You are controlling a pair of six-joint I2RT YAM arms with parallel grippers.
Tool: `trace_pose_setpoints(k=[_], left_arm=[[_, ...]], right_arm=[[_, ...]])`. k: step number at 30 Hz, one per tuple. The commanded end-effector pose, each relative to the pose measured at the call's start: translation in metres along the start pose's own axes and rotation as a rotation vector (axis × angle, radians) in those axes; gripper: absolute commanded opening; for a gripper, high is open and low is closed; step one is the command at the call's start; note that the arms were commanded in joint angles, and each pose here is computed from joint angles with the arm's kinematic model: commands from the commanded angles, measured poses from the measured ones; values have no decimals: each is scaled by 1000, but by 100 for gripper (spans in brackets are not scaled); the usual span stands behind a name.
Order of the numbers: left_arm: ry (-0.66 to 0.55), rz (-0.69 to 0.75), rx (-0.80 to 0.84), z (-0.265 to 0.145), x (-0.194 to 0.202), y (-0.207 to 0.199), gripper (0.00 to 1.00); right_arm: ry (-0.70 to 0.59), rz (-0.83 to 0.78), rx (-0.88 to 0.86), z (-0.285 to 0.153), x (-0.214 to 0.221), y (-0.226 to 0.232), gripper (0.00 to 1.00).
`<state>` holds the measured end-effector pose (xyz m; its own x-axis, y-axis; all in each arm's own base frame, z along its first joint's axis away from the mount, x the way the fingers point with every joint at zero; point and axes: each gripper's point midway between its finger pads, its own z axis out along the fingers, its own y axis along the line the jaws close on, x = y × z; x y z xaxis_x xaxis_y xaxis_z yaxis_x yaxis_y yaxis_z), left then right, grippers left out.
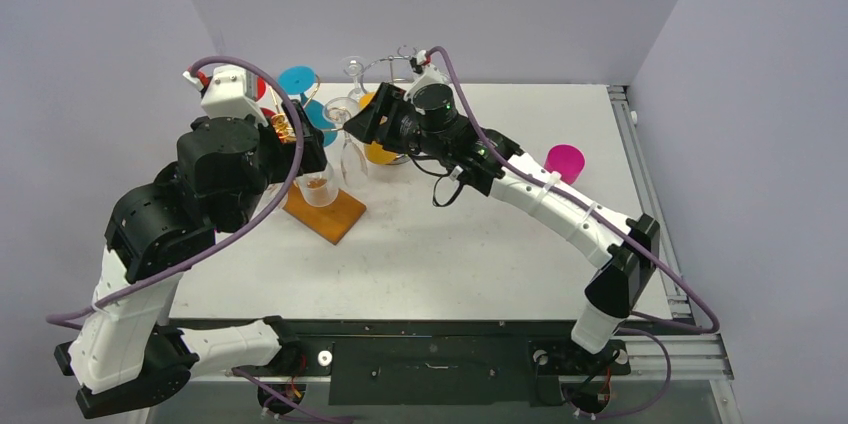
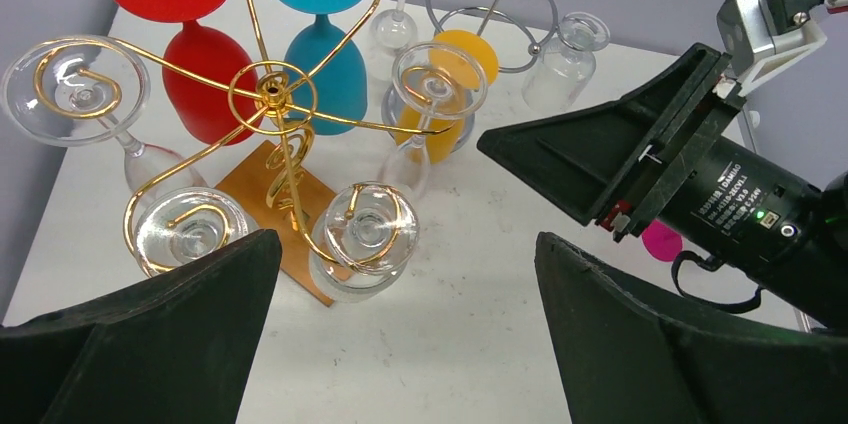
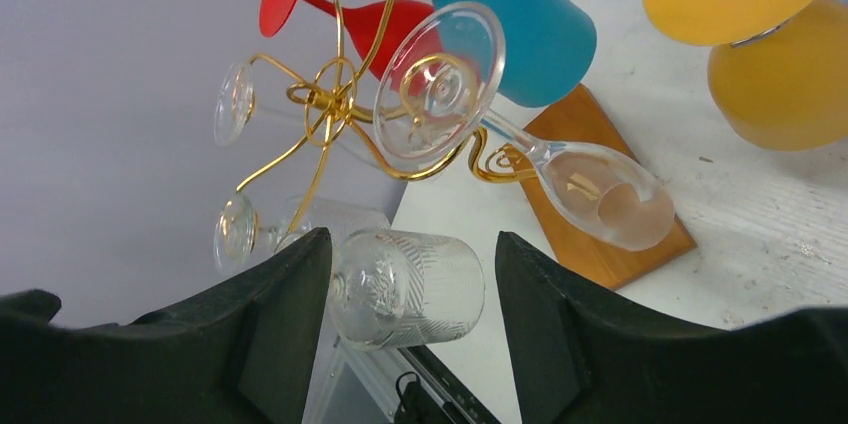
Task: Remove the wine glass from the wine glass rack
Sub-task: Pick up the wine glass from the wine rack.
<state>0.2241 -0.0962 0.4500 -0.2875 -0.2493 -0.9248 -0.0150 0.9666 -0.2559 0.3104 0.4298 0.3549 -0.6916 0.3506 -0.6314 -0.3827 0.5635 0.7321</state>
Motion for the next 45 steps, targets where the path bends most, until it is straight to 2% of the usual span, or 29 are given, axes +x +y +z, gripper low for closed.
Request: trace_pose_setpoints(k=[1,11,19,28,45], left_arm=[[-34,-43,20,-4,-9,-1,96],[-39,-55,35,-3,-11,-5,96],[-44,-68,44,-4,-12,-7,96],[-47,-73,43,-4,-13,-6,96],[-54,-83,43,-5,-13,-5,96]], right_arm=[[-136,97,-48,3,-43,15,55],[-158,170,-48,23,-62,4,44],[-139,182,-55,35,-61,3,40],[-112,201,-70,45,-55,4,32],[-74,265,-127,55,-50,11,9]])
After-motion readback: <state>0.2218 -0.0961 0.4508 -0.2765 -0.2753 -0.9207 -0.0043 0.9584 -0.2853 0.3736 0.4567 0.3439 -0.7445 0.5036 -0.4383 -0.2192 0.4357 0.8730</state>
